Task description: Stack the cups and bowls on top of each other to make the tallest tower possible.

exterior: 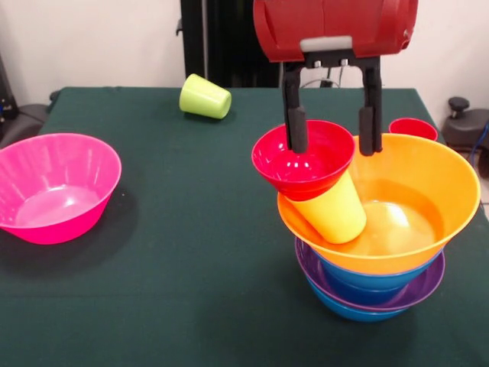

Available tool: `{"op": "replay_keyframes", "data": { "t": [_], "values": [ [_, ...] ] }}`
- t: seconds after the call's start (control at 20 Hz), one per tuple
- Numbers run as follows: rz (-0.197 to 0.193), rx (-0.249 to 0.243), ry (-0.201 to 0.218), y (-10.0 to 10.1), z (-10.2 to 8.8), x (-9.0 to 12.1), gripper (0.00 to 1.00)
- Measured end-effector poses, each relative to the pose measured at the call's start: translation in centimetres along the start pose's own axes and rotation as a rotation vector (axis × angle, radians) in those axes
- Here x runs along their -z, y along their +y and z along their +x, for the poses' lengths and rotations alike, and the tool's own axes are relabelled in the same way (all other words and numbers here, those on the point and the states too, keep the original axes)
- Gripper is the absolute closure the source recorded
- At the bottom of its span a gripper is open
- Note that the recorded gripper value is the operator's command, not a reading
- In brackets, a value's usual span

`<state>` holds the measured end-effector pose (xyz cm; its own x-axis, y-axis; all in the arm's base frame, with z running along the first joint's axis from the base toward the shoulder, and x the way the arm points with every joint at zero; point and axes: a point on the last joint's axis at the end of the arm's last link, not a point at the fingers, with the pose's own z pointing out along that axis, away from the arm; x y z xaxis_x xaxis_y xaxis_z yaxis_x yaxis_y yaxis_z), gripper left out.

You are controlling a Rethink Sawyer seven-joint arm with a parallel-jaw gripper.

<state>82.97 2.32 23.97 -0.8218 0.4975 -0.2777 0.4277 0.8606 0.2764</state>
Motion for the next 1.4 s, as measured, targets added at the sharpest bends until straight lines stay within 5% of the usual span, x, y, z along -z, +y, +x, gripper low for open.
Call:
{"op": "replay_keyframes", "data": {
  "t": [0.5,1.05,1.4],
  "values": [
    [0.002,-0.003,0.007,-0.1,0.0,-0.3,0.00],
    [0.042,0.001,0.102,-0.2,1.4,-0.1,0.00],
    [0.044,0.001,0.114,-0.2,1.5,0.0,0.00]
  ]
}}
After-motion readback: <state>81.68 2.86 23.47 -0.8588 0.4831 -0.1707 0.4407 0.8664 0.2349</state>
